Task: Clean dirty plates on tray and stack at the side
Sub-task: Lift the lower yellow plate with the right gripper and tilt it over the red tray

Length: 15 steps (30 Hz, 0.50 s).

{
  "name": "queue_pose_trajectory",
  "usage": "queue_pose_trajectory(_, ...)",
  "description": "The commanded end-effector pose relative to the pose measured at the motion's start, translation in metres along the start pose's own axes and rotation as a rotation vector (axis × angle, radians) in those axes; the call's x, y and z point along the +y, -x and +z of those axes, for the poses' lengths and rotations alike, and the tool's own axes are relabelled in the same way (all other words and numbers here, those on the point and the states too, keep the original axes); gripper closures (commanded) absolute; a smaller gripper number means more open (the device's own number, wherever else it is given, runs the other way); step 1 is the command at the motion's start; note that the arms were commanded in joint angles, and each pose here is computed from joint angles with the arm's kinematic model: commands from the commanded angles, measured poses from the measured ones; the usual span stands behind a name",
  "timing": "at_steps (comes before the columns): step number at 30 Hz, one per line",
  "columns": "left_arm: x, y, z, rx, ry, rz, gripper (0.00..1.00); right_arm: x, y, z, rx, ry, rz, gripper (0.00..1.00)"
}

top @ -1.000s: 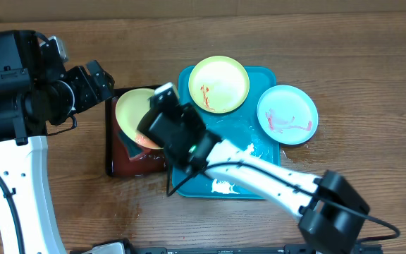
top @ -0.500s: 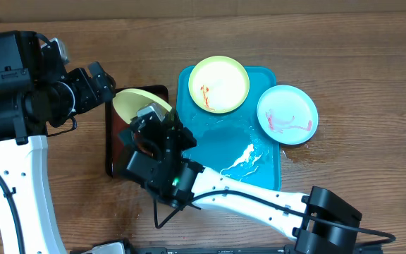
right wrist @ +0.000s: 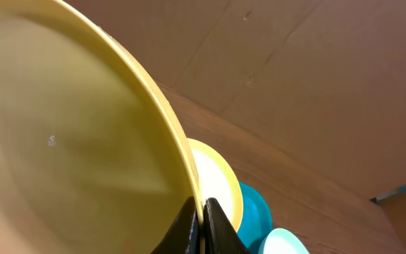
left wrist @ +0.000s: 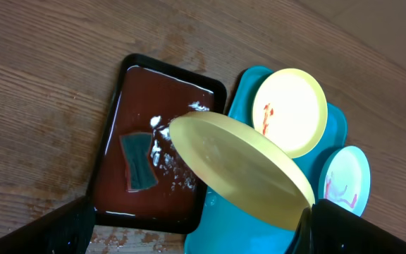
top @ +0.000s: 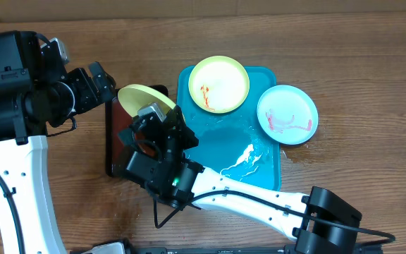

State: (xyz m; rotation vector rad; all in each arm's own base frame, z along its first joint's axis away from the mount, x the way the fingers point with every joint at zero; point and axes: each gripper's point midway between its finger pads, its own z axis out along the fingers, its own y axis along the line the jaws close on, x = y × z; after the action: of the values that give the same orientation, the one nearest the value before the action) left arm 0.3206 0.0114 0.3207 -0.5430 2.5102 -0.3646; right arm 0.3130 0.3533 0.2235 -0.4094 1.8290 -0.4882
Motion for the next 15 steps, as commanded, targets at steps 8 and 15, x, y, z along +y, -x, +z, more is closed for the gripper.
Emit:
queue_pose_trajectory(8, 0.001, 0.004, -0.004, -0.018, 0.004, 0.021, 0.02, -0.015, 0.016, -0.005, -0.026, -0.026, 0.05, 0.96)
queue_pose_trajectory(15, 0.001, 0.004, -0.004, -0.016, 0.005, 0.031, 0.07, 0.006, -0.002, 0.008, 0.069, 0.131, 0.08, 0.96)
